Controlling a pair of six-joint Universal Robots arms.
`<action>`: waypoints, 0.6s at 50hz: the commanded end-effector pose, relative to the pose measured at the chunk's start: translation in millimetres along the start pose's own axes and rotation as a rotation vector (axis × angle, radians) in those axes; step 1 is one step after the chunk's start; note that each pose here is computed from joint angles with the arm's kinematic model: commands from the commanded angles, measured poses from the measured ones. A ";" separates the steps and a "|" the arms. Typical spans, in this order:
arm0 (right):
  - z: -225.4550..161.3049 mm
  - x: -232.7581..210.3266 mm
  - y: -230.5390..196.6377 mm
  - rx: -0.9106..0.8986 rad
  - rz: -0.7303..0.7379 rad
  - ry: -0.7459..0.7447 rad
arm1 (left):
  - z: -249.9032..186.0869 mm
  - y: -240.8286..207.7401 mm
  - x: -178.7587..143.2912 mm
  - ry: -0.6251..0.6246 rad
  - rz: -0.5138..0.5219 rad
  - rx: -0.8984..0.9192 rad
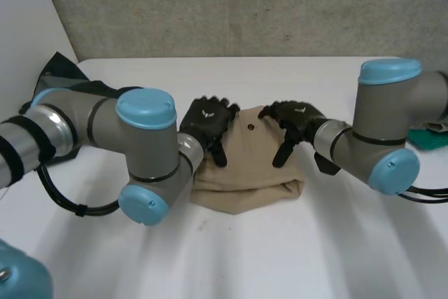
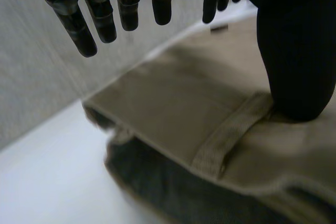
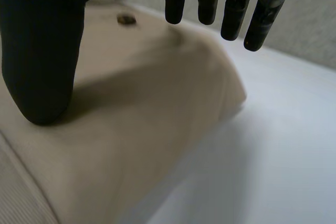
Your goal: Fold the laundry.
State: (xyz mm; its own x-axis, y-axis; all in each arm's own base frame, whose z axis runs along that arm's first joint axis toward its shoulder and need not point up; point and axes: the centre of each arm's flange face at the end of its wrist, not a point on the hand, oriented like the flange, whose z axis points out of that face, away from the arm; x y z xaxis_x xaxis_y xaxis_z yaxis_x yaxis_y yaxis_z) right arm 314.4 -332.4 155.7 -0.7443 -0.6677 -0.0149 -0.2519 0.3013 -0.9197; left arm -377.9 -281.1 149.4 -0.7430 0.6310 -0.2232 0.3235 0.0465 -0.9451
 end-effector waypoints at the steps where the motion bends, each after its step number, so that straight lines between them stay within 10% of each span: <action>1: 15.9 3.6 25.5 -0.062 -0.076 -0.003 | 1.2 29.9 -0.1 -0.008 0.037 -0.116; 14: 5.2 4.4 3.9 -0.023 -0.239 0.051 | 0.0 25.8 -2.7 -0.002 0.135 -0.116; 30: -65.1 -11.7 -44.0 0.230 -0.299 0.130 | -63.5 -113.4 -24.5 0.090 0.059 0.236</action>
State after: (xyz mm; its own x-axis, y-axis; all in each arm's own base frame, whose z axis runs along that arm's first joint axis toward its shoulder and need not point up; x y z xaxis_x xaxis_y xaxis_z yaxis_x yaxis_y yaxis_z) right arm 304.5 -319.2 219.4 -0.7306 -0.6147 0.2971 -0.3403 -0.0494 -0.9390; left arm -367.3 -269.7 221.1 -0.7073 0.6384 -0.3036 0.3229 -0.0903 -0.9421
